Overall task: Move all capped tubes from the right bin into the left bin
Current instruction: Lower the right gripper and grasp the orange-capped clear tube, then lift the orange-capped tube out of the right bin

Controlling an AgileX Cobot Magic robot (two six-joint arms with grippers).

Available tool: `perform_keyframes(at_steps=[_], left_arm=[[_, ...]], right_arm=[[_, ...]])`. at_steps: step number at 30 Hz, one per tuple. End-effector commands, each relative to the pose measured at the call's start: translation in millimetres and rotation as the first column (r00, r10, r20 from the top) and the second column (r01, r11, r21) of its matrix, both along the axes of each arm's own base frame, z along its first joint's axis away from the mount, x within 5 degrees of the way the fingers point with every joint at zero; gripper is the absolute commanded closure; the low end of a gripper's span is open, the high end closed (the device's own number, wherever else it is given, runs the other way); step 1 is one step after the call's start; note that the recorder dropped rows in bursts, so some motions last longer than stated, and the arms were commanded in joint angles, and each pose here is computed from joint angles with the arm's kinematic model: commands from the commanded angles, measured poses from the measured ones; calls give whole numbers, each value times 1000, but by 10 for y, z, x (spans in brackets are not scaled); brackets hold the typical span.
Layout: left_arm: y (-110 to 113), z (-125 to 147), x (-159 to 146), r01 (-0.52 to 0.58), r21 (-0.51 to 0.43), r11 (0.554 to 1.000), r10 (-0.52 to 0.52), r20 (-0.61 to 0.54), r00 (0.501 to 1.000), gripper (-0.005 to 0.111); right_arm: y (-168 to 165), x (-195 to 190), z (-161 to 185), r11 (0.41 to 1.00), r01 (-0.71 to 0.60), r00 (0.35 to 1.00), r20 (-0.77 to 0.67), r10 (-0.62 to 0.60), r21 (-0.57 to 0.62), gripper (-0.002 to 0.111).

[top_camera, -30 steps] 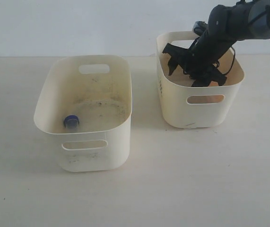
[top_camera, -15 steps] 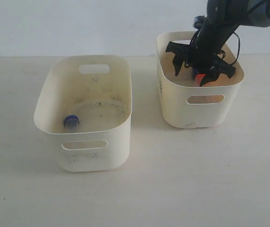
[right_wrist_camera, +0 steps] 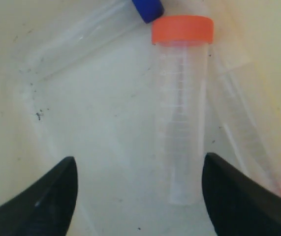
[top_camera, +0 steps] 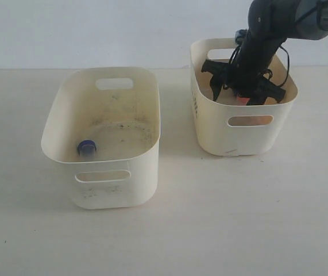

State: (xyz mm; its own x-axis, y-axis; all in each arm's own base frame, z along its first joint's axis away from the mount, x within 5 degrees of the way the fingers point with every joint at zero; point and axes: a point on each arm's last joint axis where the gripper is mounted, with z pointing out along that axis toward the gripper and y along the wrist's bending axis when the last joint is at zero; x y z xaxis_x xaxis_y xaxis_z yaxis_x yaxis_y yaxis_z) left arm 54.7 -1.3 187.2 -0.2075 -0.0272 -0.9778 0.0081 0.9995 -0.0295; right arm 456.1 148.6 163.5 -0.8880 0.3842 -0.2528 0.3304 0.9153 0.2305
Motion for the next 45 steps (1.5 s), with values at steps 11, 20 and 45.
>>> perform_keyframes(at_steps=[11,20,45], left_arm=[[-5,-7,-2,4,-11,1000,-4,1,1000,103],[-5,-7,-2,4,-11,1000,-4,1,1000,103],[-5,-7,-2,4,-11,1000,-4,1,1000,103]], right_arm=[[-20,40,-253,999,-24,999,-33,23,-39,42],[-14,59,-247,997,-57,998,-8,57,-44,61],[-3,94,354,978,-193,975,95,201,-82,108]])
